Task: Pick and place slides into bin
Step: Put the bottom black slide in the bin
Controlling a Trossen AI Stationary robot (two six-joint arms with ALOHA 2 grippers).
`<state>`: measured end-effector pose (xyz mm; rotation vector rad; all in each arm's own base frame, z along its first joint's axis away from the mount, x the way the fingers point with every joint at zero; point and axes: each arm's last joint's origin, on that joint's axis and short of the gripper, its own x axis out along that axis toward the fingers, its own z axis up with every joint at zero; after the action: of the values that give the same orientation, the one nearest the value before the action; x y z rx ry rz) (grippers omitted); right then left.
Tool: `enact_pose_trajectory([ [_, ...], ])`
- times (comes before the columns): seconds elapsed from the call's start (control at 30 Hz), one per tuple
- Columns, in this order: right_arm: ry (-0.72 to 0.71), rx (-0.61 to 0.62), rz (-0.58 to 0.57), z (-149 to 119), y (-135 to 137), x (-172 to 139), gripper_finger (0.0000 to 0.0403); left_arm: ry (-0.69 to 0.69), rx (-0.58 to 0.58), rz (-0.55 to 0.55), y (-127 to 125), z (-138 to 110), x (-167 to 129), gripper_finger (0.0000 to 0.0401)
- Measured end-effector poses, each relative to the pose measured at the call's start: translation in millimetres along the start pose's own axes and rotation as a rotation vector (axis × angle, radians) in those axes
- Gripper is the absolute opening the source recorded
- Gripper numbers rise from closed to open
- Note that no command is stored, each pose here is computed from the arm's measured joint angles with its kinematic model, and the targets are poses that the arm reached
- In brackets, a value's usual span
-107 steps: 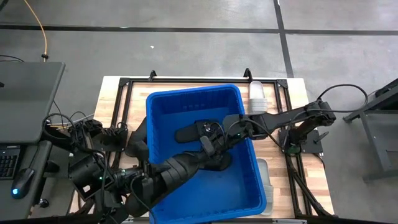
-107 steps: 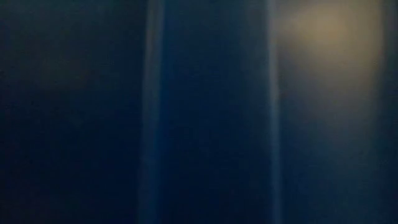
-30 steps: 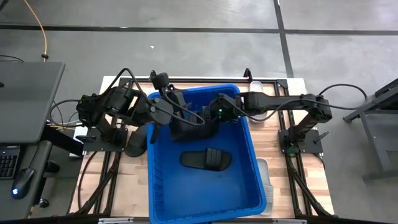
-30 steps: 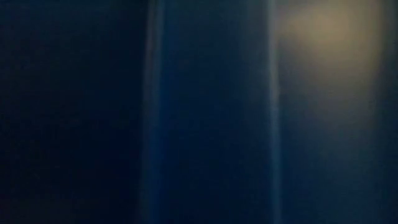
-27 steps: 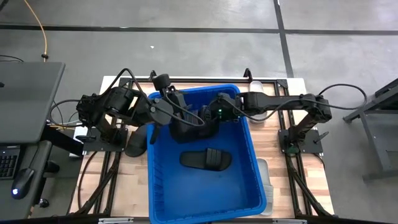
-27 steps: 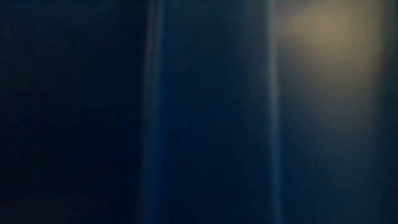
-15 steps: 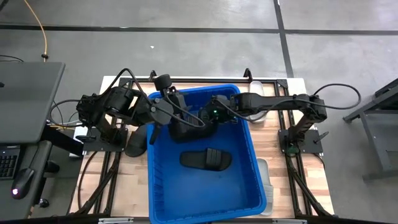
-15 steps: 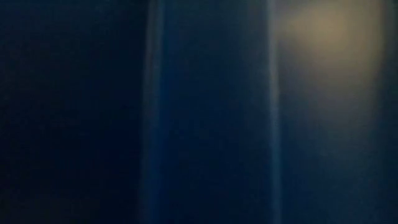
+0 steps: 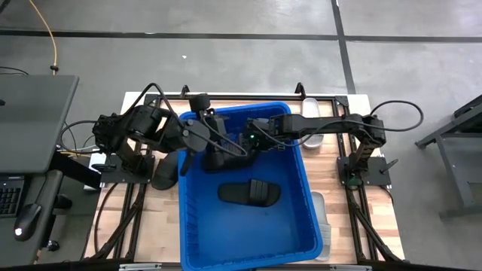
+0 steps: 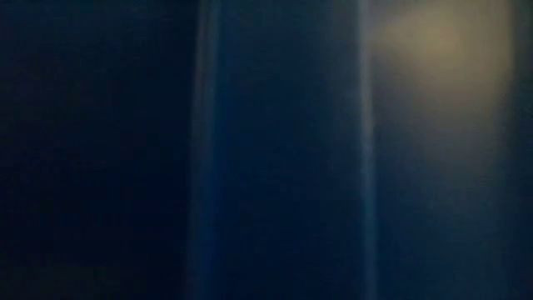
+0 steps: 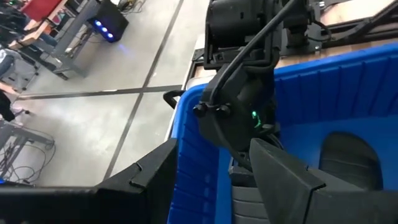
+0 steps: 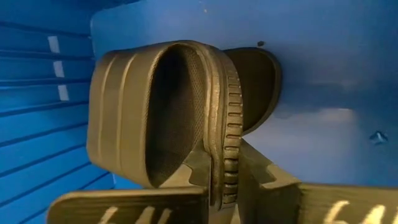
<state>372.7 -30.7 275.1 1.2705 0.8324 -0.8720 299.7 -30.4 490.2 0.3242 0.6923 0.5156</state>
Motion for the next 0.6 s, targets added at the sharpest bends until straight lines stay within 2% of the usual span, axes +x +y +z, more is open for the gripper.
enact_pose_trajectory([
  [0.2,0.001,-0.007,-0.014,-0.1,-1.3,0.1,0.0005,0.005,0.004,0.0,0.0,-0.5,0.0,0.0191],
  [0.4,0.027,0.0,-0.019,-0.9,-2.0,0.1,0.0017,0.005,0.004,0.0,0.0,-0.5,0.0,0.0191],
  [0.5,0.01,-0.01,-0.048,-0.7,-4.6,0.2,0.0005,0.005,0.004,0.0,0.0,-0.5,0.0,0.0191],
  [0.6,0.007,-0.008,-0.083,-1.1,-7.9,0.0,0.0013,0.005,0.004,0.0,0.0,-0.5,0.0,0.0191],
])
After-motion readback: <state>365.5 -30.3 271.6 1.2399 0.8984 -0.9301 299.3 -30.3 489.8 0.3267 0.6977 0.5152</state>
